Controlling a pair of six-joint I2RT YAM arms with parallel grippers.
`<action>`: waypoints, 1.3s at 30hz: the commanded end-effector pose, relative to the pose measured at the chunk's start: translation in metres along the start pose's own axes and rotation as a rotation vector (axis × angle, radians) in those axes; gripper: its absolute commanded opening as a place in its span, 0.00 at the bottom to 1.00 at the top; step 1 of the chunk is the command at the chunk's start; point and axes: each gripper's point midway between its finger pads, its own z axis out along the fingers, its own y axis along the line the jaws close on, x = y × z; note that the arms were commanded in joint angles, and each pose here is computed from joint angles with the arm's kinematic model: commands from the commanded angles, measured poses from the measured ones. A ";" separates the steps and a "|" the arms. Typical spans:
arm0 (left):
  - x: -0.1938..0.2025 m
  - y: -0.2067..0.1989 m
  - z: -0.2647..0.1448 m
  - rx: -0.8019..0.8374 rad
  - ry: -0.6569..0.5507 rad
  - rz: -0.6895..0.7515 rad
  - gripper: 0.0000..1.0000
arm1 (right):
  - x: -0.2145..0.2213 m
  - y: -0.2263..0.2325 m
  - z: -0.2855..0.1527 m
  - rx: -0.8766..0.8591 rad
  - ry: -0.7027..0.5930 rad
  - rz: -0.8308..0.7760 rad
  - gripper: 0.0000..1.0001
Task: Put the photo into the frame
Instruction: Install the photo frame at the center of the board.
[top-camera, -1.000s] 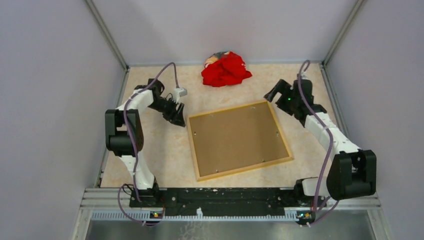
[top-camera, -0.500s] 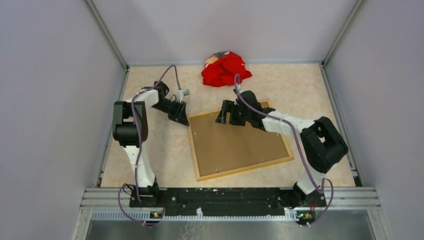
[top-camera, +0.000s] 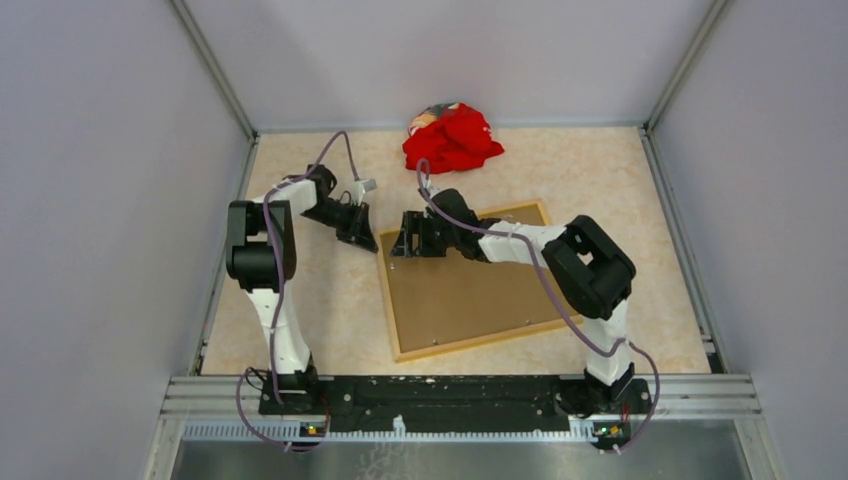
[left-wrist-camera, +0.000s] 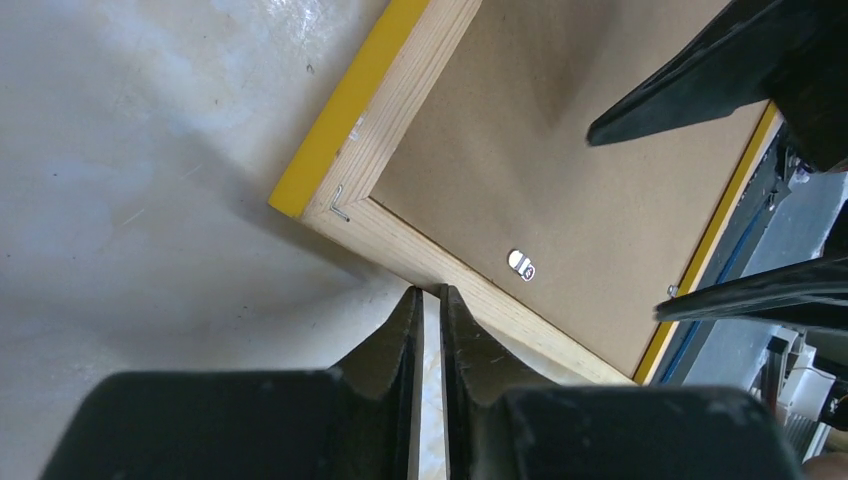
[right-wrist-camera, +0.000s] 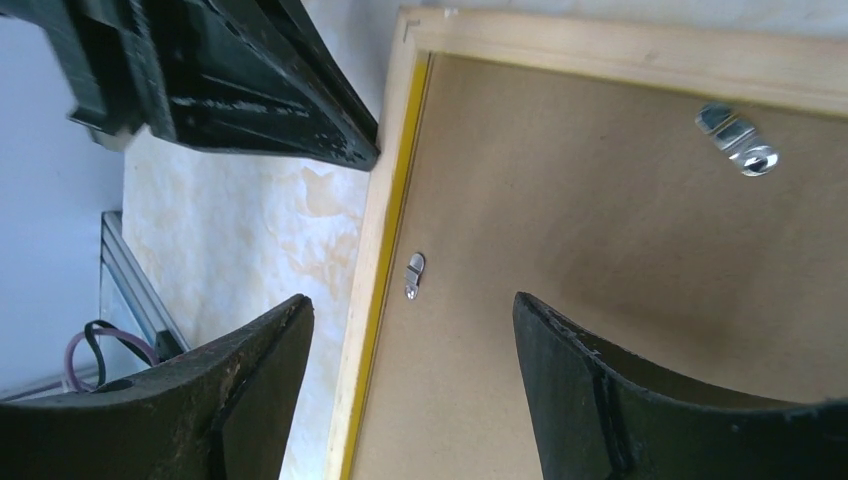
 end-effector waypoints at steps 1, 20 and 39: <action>0.003 0.013 0.011 -0.025 0.008 0.027 0.13 | -0.004 0.027 0.012 -0.078 -0.019 -0.021 0.73; 0.002 0.017 0.005 -0.078 0.006 0.050 0.11 | 0.024 0.036 0.035 -0.099 0.057 0.002 0.70; 0.002 0.019 0.002 -0.105 0.009 0.066 0.10 | 0.032 0.037 0.042 -0.111 0.087 0.023 0.69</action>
